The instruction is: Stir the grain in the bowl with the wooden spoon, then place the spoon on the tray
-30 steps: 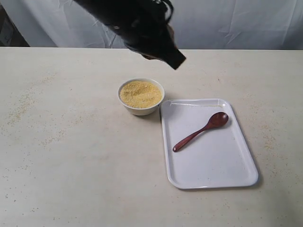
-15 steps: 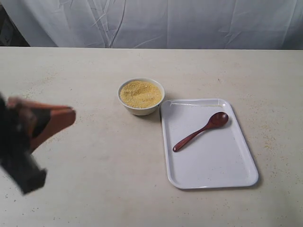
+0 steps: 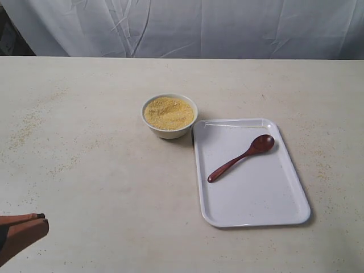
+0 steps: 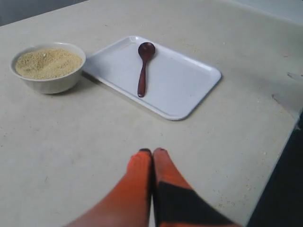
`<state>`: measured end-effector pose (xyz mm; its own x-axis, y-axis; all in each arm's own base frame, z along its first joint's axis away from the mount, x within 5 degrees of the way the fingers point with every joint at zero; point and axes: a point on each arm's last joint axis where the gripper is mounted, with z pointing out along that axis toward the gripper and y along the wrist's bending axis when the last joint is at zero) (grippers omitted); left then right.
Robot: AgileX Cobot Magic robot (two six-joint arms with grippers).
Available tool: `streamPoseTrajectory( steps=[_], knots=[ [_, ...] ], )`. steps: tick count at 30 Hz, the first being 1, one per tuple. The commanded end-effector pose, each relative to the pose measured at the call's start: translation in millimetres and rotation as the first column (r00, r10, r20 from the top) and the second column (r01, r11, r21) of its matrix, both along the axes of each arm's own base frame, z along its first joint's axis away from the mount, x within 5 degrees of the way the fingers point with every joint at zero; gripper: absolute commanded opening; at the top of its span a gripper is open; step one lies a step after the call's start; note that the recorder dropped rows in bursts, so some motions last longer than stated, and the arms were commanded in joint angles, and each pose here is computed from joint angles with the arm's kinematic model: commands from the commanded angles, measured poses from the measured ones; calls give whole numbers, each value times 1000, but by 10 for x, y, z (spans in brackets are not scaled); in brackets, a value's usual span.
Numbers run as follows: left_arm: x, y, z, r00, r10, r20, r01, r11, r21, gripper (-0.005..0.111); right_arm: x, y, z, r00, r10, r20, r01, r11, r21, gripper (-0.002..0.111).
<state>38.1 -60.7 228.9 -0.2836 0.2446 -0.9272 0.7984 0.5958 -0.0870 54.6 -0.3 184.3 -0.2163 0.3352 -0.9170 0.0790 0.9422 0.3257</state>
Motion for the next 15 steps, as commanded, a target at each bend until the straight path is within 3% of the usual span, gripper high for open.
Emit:
streamPoseTrajectory(
  steps=[1,5,8,9,12,15],
  knots=[
    [-28,37,16,999,19,29,-18,999,-33,0,-2,-3,14,1000,-4,15,4,1000,-8,8],
    [28,188,90,955,250,159,-235,966,-106,0,-2,-3,14,1000,-4,15,4,1000,-8,8],
    [53,345,144,827,499,258,-451,863,-226,0,-2,-3,14,1000,-4,15,4,1000,-8,8],
    [58,400,146,763,580,285,-525,813,-250,0,-2,-3,14,1000,-4,15,4,1000,-8,8],
    [86,487,112,649,678,344,-653,729,-204,0,-2,-3,14,1000,-4,15,4,1000,-5,8],
    [95,534,96,589,715,376,-719,676,-160,0,-2,-3,14,1000,-4,15,4,1000,-5,8]
  ],
)
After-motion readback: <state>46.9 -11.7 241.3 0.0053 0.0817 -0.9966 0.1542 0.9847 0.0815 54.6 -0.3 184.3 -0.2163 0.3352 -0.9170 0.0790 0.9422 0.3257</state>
